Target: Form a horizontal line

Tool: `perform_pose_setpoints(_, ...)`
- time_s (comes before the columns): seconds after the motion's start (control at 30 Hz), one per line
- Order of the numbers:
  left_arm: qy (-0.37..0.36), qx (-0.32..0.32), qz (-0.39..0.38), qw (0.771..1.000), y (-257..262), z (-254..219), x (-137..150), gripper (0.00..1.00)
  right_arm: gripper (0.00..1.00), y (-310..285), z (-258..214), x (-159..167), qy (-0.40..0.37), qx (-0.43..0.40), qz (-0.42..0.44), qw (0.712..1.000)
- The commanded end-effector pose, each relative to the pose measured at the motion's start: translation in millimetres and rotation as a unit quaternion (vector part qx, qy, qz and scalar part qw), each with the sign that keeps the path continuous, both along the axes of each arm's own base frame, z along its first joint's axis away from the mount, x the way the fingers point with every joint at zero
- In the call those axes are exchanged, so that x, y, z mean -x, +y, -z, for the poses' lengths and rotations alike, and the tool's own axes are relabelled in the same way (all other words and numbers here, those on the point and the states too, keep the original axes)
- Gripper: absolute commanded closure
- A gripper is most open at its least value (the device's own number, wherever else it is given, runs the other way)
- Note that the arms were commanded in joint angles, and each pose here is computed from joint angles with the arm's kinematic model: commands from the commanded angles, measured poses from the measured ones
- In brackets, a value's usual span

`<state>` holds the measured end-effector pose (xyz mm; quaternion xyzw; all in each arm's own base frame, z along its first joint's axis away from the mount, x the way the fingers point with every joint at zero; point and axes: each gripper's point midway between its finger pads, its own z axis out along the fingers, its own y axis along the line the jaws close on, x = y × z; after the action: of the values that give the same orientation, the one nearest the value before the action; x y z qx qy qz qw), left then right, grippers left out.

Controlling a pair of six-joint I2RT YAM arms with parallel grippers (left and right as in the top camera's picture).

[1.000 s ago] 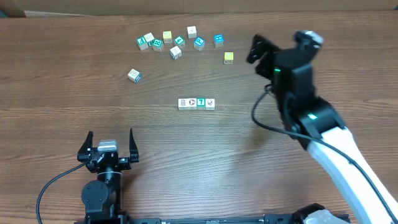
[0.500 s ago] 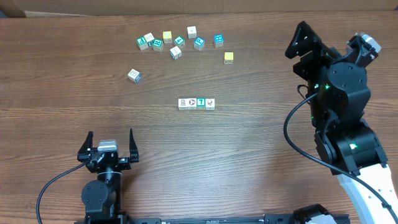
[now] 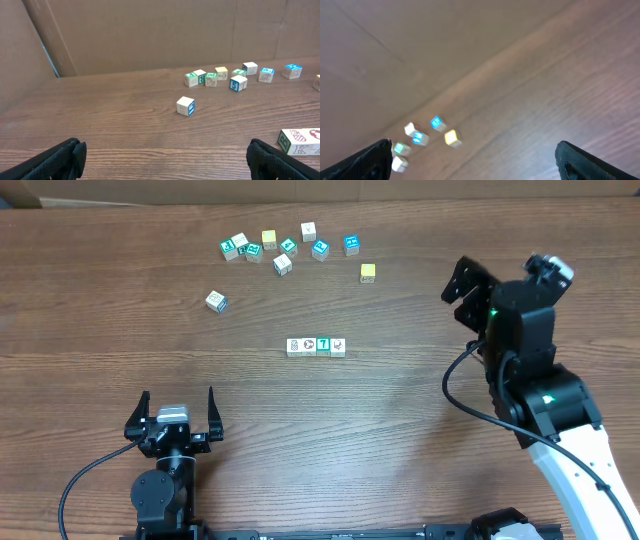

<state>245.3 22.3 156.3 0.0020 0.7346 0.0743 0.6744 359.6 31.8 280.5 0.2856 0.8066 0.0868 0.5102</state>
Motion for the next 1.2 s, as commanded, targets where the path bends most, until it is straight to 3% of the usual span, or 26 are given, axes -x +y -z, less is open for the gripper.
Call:
perform_pose_setpoints(0.0, -0.003, -0.008, 0.007, 1.0, -2.9, -0.8, -0.1, 0.0, 0.0, -4.2, 3.6, 15.5, -0.008, 0.0, 0.002, 1.0)
perform_pose_setpoints(0.27, -0.003, -0.008, 0.007, 1.0, -2.8, -0.8, -0.1, 0.0, 0.0, -21.8, 50.5, 77.6, -0.032, -0.006, 0.002, 0.999)
perform_pose_setpoints(0.57, -0.003, -0.008, 0.007, 1.0, -2.8, -0.8, -0.1, 0.0, 0.0, -49.1, 29.1, 122.8, -0.165, -0.038, 0.033, 0.985)
perform_pose_setpoints(0.87, -0.003, -0.008, 0.007, 1.0, -2.9, -0.8, -0.1, 0.0, 0.0, -75.7, 41.1, 141.6, -0.234, -0.043, 0.084, 0.968)
perform_pose_setpoints(1.17, -0.003, -0.008, 0.007, 1.0, -2.9, -0.8, -0.1, 0.0, 0.0, -76.4, 6.5, 147.3, -0.326, -0.061, 0.082, 0.94)
